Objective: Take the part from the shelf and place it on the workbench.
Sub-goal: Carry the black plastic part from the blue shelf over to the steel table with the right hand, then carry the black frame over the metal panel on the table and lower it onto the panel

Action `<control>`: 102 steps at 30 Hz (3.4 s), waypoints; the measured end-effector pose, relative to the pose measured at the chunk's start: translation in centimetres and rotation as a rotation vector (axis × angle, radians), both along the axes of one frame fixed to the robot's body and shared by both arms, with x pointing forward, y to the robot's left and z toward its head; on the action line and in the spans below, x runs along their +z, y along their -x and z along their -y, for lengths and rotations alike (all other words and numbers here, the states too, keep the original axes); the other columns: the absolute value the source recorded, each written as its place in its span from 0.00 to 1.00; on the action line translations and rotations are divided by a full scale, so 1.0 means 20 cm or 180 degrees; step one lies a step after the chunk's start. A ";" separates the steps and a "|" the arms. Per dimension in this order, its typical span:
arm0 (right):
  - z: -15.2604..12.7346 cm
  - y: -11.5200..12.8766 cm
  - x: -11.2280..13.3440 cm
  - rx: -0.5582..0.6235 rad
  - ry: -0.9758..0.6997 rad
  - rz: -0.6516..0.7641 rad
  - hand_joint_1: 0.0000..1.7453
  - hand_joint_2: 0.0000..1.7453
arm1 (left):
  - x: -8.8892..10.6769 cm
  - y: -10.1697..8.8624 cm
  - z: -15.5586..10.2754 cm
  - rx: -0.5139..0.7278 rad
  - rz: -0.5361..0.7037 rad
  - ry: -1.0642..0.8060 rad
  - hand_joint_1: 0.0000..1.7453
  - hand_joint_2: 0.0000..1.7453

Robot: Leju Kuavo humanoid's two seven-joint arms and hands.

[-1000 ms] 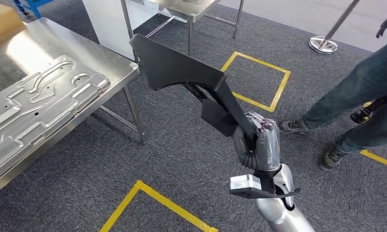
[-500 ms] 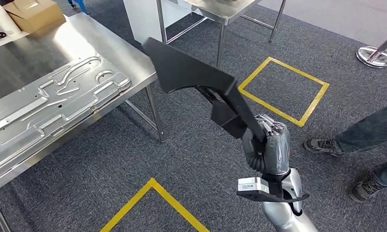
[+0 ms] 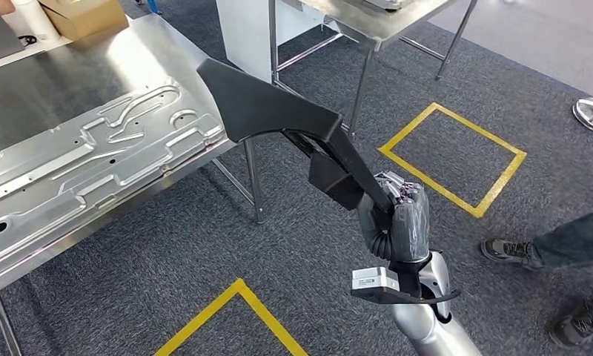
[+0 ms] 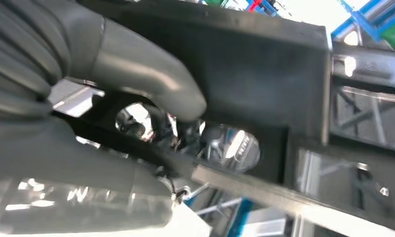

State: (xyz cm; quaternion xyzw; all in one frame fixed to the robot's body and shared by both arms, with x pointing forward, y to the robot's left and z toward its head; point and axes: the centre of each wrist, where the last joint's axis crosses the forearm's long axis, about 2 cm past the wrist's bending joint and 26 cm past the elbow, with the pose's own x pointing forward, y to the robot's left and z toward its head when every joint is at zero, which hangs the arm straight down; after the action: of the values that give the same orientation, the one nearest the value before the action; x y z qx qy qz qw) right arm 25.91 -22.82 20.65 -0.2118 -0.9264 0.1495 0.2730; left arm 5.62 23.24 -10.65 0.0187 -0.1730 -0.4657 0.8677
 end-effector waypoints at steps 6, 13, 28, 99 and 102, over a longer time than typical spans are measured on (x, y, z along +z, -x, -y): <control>0.00 0.01 -0.01 -0.0006 0.0001 -0.0025 1.00 1.00 | 0.00 0.00 0.00 -0.0001 0.0005 0.0000 0.00 1.00; 0.00 0.01 -0.01 -0.0008 0.0005 -0.0028 1.00 1.00 | 0.00 0.00 0.00 -0.0001 0.0001 -0.0005 0.00 1.00; 0.00 0.00 -0.01 -0.0007 0.0022 -0.0012 1.00 1.00 | 0.00 0.00 0.00 -0.0015 -0.0018 -0.0021 0.00 1.00; 0.00 0.03 -0.03 -0.0030 0.0146 0.0003 1.00 1.00 | 0.00 0.00 0.00 -0.0018 -0.0016 -0.0002 0.00 1.00; 0.00 0.03 -0.03 -0.0056 0.0207 0.0025 1.00 1.00 | 0.00 0.00 0.00 -0.0029 -0.0017 -0.0003 0.00 1.00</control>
State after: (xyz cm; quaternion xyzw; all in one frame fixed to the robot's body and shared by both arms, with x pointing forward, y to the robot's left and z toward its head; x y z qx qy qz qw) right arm 25.31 -22.73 20.12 -0.2293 -0.9202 0.1763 0.2637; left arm 5.61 23.30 -10.66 0.0171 -0.1704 -0.4698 0.8660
